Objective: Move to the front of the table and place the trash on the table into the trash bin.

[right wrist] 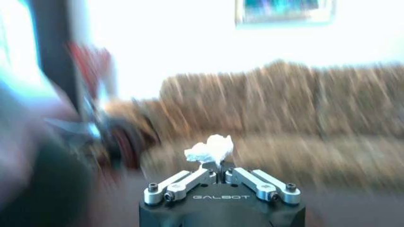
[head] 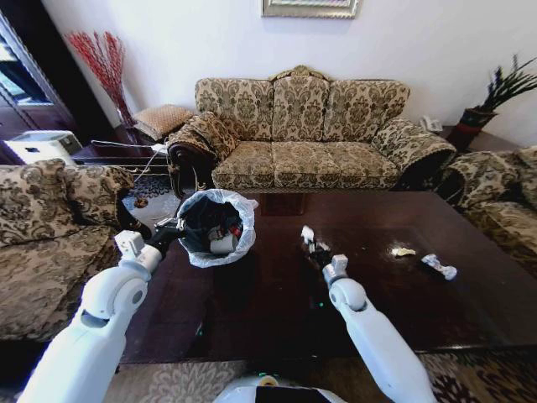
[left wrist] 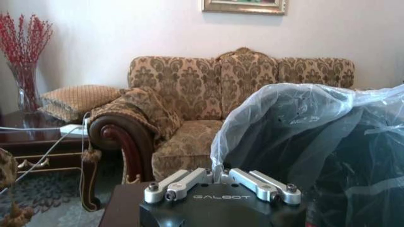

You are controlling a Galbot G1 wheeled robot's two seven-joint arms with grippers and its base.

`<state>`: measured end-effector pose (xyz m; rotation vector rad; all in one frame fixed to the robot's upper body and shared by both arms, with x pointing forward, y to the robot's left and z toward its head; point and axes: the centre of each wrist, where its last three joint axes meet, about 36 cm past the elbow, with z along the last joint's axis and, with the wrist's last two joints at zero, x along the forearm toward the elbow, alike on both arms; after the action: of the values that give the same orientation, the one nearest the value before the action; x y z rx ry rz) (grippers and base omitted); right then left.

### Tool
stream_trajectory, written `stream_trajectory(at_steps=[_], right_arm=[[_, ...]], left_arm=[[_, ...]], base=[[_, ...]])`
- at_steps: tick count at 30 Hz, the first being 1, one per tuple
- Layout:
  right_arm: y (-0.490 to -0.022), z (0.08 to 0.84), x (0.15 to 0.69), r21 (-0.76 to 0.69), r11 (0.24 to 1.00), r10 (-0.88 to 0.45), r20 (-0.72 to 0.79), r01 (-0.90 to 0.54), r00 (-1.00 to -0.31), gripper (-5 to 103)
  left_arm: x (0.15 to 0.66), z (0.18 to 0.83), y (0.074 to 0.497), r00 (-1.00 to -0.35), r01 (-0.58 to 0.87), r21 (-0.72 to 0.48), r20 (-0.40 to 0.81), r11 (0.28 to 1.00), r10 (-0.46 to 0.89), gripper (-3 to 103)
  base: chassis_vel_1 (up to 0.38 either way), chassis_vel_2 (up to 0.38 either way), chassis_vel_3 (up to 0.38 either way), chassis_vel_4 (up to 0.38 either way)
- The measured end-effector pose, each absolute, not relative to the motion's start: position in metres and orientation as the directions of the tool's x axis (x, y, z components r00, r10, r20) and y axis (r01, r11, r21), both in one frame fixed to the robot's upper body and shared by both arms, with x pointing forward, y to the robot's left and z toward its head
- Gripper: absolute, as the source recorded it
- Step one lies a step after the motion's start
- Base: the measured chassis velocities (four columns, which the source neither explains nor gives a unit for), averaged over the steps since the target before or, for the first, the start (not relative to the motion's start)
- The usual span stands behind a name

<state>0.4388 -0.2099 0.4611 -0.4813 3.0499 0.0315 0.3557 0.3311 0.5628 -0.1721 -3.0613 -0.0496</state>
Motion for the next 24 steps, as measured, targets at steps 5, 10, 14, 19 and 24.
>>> stream_trajectory(at_steps=[5,10,14,19,24], right_arm=[[-0.191,0.539,0.428,0.013,0.912,-0.400,-0.183,-0.409,-0.898,0],[-0.161,0.604,0.422,-0.028,0.827,-0.547,-0.266,-0.561,-0.794,0],[-0.119,0.624,0.395,-0.022,0.650,-0.753,-0.158,-0.760,-0.639,0],[-0.097,0.612,0.383,-0.029,0.587,-0.808,-0.077,-0.809,-0.584,0],[-0.078,0.599,0.384,-0.064,0.592,-0.805,0.000,-0.803,-0.594,15]], left_arm=[[0.356,0.559,0.326,-0.989,0.128,0.026,0.082,0.991,0.126,1],[0.355,0.558,0.323,-0.988,0.135,0.025,0.085,0.990,0.133,1],[0.355,0.560,0.323,-0.987,0.138,0.036,0.093,0.990,0.134,1],[0.355,0.561,0.324,-0.986,0.140,0.044,0.096,0.989,0.135,1],[0.354,0.562,0.326,-0.987,0.134,0.049,0.101,0.990,0.129,1]], base=[[0.000,0.000,0.000,0.000],[0.000,0.000,0.000,0.000],[0.000,0.000,0.000,0.000],[0.000,0.000,0.000,0.000],[0.000,0.000,0.000,0.000]])
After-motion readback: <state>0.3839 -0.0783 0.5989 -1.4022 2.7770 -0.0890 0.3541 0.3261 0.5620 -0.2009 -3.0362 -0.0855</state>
